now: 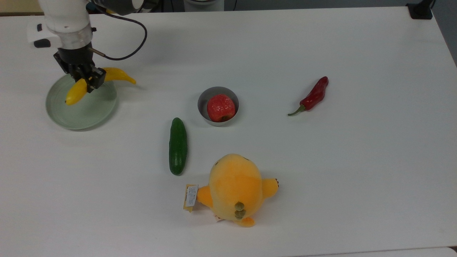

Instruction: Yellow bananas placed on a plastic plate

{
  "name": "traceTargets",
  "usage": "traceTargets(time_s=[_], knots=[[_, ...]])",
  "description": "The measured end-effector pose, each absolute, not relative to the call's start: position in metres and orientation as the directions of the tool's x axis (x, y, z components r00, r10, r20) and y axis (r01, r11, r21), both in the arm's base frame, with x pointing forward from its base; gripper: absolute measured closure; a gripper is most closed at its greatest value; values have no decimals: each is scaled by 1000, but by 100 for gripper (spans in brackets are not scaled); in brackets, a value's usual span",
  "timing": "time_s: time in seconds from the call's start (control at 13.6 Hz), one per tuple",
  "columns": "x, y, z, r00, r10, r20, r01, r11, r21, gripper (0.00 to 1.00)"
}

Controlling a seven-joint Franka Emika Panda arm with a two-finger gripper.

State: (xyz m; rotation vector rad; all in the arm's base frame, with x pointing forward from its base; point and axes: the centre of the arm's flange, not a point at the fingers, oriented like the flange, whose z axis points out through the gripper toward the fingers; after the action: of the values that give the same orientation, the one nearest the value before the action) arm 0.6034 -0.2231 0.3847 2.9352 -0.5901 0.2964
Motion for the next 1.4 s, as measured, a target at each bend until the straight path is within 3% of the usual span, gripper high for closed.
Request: traceTargets(time_s=[0.22,0.29,0.59,0.66,0.88,1.1,1.4], knots=[[604,-241,380,893,-386,232,-416,-905,94,62],[604,-241,378,893,-386,231,-416,-905,95,57],[605,-241,374,895,-385,226,-414,-905,96,4],[606,-241,374,894,-385,227,-414,-905,95,0],[608,-238,379,894,-381,236,-411,-907,94,0],[605,-208,389,923,-362,129,-375,-921,100,0],[597,-118,465,963,-260,74,-266,-960,91,0]])
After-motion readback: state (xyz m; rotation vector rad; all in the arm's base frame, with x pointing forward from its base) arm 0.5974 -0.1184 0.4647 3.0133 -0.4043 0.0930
